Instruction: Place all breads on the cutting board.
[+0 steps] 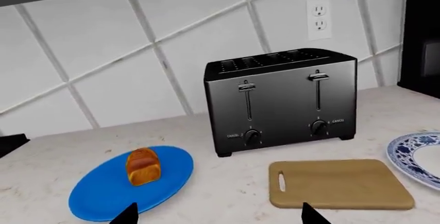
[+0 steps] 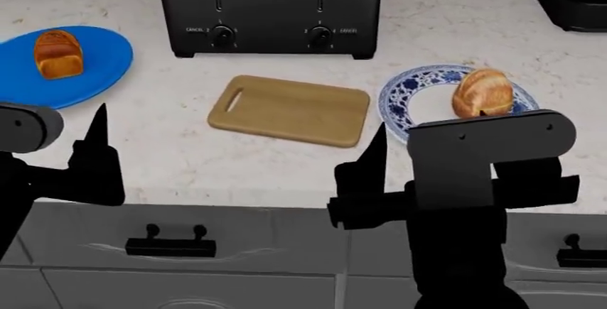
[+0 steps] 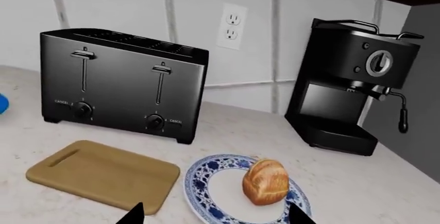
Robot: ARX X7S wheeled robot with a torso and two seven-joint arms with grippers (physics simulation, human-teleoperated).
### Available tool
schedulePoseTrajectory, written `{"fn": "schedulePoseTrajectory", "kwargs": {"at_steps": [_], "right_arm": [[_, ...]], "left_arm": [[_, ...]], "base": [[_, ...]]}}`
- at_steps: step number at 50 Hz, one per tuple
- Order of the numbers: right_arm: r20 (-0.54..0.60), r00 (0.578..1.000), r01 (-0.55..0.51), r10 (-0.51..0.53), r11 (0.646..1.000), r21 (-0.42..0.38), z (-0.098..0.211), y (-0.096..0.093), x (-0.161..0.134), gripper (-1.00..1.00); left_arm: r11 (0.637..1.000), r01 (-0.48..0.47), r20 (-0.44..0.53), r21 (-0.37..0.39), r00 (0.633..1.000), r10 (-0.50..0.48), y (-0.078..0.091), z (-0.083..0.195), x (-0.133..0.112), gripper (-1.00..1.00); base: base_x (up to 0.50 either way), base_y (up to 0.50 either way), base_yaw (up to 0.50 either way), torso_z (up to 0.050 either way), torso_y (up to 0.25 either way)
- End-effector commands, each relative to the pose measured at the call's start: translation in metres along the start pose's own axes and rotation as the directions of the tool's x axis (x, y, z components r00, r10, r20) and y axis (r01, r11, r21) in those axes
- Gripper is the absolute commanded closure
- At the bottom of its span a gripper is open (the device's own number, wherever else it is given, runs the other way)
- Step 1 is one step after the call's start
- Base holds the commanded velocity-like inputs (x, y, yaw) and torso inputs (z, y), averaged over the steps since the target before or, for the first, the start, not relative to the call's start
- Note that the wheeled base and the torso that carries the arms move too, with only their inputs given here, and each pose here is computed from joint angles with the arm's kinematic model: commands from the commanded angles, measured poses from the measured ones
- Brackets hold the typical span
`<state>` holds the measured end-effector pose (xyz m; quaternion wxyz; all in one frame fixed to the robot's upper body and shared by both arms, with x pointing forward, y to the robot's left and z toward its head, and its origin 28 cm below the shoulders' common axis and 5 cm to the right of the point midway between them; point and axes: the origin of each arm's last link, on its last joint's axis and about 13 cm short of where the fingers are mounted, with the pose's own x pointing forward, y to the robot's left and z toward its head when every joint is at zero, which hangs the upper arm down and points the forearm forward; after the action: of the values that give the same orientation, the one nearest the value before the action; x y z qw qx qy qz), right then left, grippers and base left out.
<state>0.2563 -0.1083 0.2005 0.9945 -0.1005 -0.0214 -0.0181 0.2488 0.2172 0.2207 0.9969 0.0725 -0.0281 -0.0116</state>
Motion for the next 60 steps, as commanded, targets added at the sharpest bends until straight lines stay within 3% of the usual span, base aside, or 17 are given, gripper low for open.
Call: {"fn": "schedulePoseTrajectory", "kwargs": {"at_steps": [1,5,8,19,60], "right_arm": [[0.009,1.0,-0.006,0.006,1.0,0.01,0.002,-0.001,0.0,-1.0],[0.01,1.0,-0.01,0.01,1.0,0.013,0.002,-0.001,-0.002,-1.0],[0.011,1.0,-0.007,0.007,1.0,0.014,0.002,-0.002,-0.002,-1.0],[0.009,1.0,-0.008,0.007,1.0,0.009,0.002,-0.002,-0.001,-1.0],[0.035,0.999,0.011,-0.011,1.0,-0.014,0.008,-0.003,-0.003,-1.0]], "left_arm": [[1.0,0.007,0.0,0.004,1.0,-0.007,-0.003,-0.003,0.0,-1.0],[1.0,0.004,0.004,0.003,1.0,-0.004,0.001,0.014,-0.001,-1.0],[1.0,0.003,0.006,0.004,1.0,-0.003,-0.001,0.001,0.0,-1.0],[1.0,0.002,0.005,0.009,1.0,-0.002,0.001,0.018,0.002,-1.0],[0.999,-0.013,0.017,0.029,1.0,0.012,0.003,0.018,-0.002,-1.0]], "base": [[0.2,0.07,0.0,0.0,0.0],[0.21,0.02,0.0,0.0,0.0],[0.22,0.0,0.0,0.0,0.0],[0.22,0.06,0.0,0.0,0.0],[0.23,0.05,0.0,0.0,0.0]]}}
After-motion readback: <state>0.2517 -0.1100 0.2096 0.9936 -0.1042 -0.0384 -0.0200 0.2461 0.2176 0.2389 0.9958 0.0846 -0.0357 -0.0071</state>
